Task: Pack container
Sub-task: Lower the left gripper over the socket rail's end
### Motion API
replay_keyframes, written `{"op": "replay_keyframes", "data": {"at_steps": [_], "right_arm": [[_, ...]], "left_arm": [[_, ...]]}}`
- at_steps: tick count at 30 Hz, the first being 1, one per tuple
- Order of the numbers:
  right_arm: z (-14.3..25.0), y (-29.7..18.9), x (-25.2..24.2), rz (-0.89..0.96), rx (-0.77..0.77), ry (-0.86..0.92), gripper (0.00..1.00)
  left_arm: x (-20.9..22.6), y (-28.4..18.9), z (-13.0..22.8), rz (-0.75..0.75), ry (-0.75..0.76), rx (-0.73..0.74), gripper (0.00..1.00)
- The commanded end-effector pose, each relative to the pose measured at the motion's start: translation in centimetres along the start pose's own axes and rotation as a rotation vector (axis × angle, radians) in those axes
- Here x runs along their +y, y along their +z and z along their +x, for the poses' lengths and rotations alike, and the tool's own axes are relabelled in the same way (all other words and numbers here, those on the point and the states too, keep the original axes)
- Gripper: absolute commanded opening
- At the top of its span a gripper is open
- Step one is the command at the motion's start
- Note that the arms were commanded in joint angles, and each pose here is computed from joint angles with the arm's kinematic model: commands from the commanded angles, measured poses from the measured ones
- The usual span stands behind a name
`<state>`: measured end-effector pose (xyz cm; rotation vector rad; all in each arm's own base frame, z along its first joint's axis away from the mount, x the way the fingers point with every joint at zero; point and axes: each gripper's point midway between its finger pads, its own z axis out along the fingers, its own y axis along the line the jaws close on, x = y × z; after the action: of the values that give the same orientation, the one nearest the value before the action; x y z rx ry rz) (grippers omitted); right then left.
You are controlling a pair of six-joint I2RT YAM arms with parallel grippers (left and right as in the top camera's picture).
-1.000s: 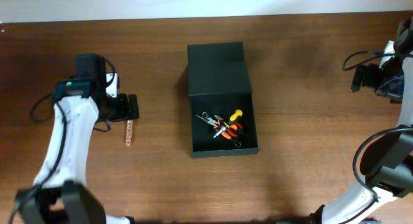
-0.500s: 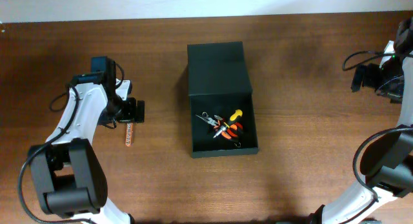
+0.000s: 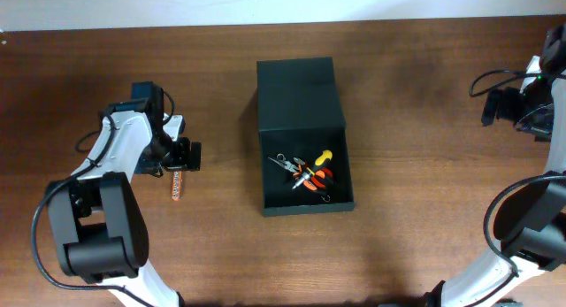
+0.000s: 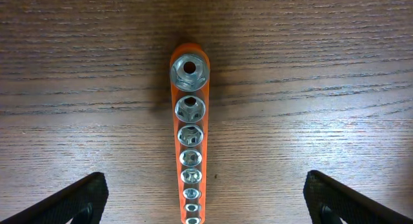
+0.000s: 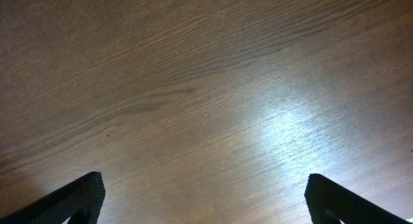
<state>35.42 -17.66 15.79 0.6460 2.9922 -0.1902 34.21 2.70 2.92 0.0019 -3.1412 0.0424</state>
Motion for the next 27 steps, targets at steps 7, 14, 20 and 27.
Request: {"op": "replay_keyframes", "data": {"at_steps": [7, 14, 20, 27], "right_arm": [[0.1, -0.6, -0.2, -0.002, -0.014, 0.014, 0.99], [0.1, -0.6, -0.2, -0.001, -0.014, 0.014, 0.99], [0.1, -0.6, -0.2, -0.001, -0.014, 0.014, 0.99], [0.1, -0.6, -0.2, -0.002, -0.014, 0.014, 0.99]], "left_arm": [[-0.1, 2.6, 0.9, 0.02, 0.019, 0.081, 0.99], [-0.1, 3.0, 0.5, 0.019, 0.02, 0.068, 0.99], [-0.1, 3.0, 0.5, 0.02, 0.055, 0.068, 0.99], [0.2, 3.0, 0.5, 0.019, 0.044, 0.066, 0.99]]}}
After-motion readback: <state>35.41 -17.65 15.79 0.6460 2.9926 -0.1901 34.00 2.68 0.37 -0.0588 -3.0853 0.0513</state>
